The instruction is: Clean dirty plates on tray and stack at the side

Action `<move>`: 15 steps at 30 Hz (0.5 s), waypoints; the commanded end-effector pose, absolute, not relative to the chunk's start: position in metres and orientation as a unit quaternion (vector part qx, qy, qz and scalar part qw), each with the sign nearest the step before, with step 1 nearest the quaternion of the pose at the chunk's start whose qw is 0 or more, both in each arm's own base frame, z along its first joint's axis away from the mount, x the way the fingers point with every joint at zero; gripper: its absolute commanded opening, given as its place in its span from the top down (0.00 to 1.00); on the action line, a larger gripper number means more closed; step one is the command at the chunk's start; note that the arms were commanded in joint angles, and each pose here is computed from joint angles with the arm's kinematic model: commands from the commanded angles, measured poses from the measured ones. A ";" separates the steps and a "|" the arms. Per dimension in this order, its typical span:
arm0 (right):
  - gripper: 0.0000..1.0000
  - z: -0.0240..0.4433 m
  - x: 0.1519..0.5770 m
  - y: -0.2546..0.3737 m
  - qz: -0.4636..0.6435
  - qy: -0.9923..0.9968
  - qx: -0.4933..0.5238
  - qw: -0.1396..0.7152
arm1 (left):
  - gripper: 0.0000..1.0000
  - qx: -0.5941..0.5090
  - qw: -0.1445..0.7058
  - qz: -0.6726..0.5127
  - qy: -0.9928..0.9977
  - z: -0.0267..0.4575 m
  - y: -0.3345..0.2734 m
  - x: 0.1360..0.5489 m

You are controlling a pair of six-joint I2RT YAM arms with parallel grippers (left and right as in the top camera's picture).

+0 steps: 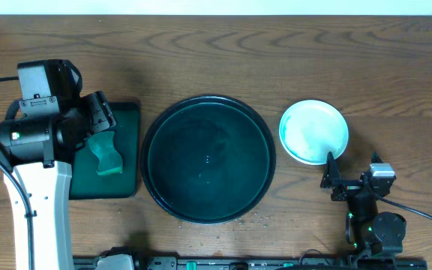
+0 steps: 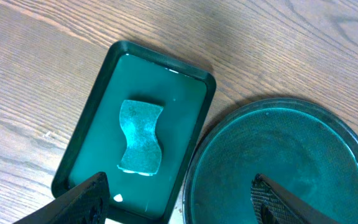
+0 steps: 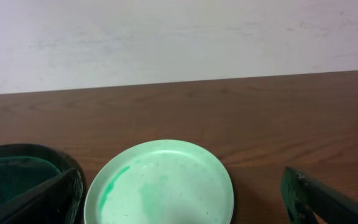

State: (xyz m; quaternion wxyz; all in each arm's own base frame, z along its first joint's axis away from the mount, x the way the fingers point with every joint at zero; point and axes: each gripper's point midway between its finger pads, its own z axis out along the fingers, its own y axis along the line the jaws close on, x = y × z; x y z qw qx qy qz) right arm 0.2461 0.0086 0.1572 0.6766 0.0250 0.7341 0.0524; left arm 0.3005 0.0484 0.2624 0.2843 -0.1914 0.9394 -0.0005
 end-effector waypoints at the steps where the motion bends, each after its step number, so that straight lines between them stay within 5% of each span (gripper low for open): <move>1: 0.01 0.157 0.246 0.007 0.048 0.732 0.023 0.679 | 0.27 -0.197 0.286 -0.003 0.938 0.264 0.048 0.301; 15: 0.01 0.157 0.246 0.007 0.048 0.732 0.023 0.679 | 0.27 -0.195 0.283 0.003 0.939 0.262 0.050 0.299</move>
